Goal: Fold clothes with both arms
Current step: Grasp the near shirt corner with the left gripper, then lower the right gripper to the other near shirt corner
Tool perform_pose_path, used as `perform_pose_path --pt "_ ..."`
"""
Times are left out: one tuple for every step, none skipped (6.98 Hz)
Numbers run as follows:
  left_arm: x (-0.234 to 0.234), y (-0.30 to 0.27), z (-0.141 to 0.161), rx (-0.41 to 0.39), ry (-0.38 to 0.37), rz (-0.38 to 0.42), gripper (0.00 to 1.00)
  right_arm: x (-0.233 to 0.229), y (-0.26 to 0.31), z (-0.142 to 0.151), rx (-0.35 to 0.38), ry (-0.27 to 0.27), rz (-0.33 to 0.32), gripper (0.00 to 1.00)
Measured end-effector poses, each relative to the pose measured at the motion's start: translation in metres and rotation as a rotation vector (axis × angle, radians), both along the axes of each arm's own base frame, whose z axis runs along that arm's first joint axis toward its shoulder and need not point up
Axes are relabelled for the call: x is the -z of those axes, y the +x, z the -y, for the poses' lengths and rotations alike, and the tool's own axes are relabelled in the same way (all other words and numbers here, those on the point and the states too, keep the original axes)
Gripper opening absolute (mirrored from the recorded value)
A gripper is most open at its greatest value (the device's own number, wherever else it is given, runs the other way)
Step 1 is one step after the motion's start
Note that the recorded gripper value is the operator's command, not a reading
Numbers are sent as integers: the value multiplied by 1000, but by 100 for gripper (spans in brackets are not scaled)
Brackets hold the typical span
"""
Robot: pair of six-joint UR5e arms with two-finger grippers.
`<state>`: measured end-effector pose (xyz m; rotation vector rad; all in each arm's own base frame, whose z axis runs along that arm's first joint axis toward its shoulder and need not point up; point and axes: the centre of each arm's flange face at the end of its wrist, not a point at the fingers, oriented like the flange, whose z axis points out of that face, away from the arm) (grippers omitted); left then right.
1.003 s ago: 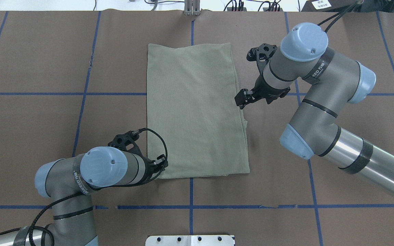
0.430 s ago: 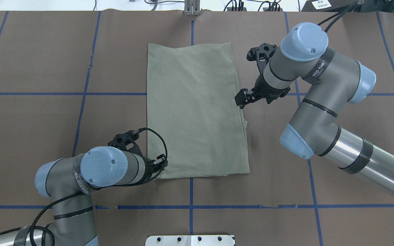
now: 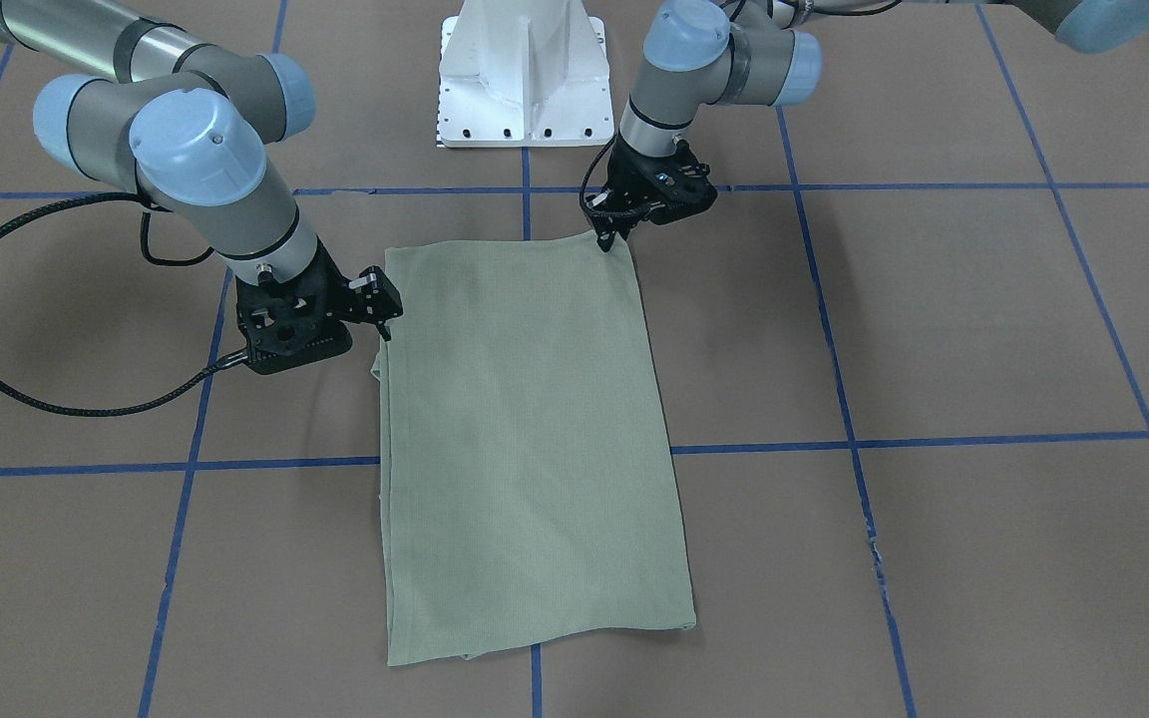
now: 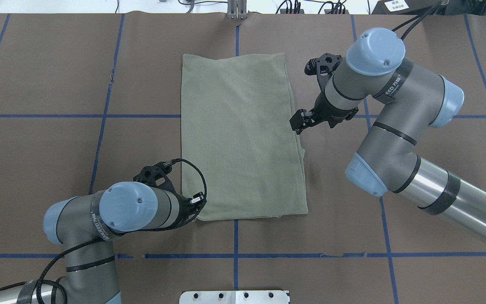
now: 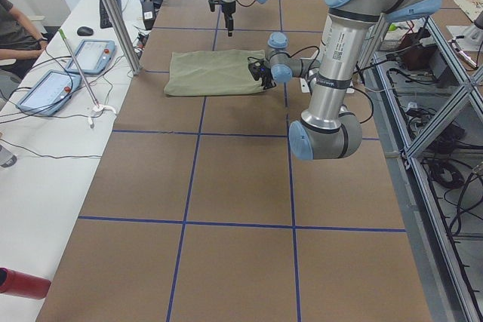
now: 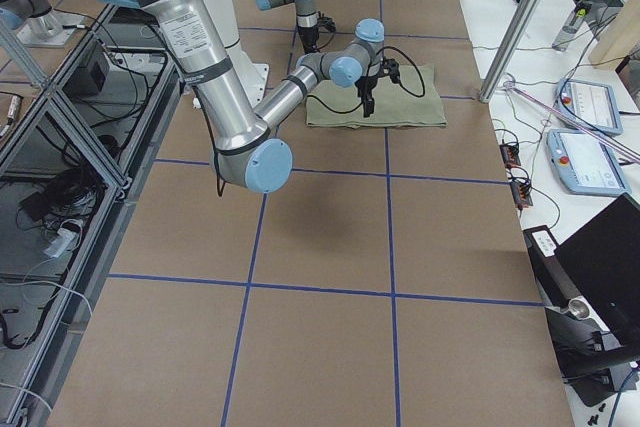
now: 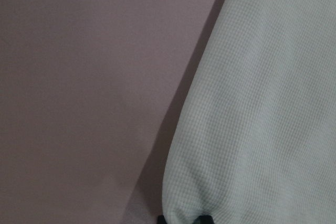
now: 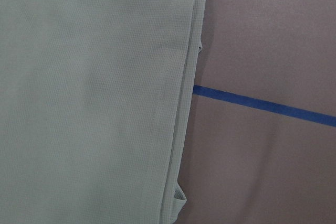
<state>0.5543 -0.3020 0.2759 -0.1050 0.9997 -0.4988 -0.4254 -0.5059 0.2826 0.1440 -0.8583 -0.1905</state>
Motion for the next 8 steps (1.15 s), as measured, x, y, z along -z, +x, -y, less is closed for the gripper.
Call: perform_pose_path --pt "2 -1 -1 -1 3 -5 0 1 1 0 -4 -4 2 100" --pt "4 -2 -2 -2 6 -10 0 2 -1 -1 -16 -21 7 100" --pt "7 -5 -3 -5 8 -16 0 6 -6 -8 -38 -59 17 100" --pt "12 -8 -4 -7 11 -26 0 11 -14 -21 -67 -113 29 100" --pt "17 -11 -6 -9 13 -36 0 19 -23 -39 -108 -175 44 100" --pt "21 -13 -7 -13 14 -45 0 25 -32 -63 -162 -231 53 100" --pt "22 -15 -8 -17 16 -48 0 26 -42 -92 -224 -282 53 100" --pt "21 -15 -9 -22 20 -46 0 21 -53 -121 -284 -324 45 100"
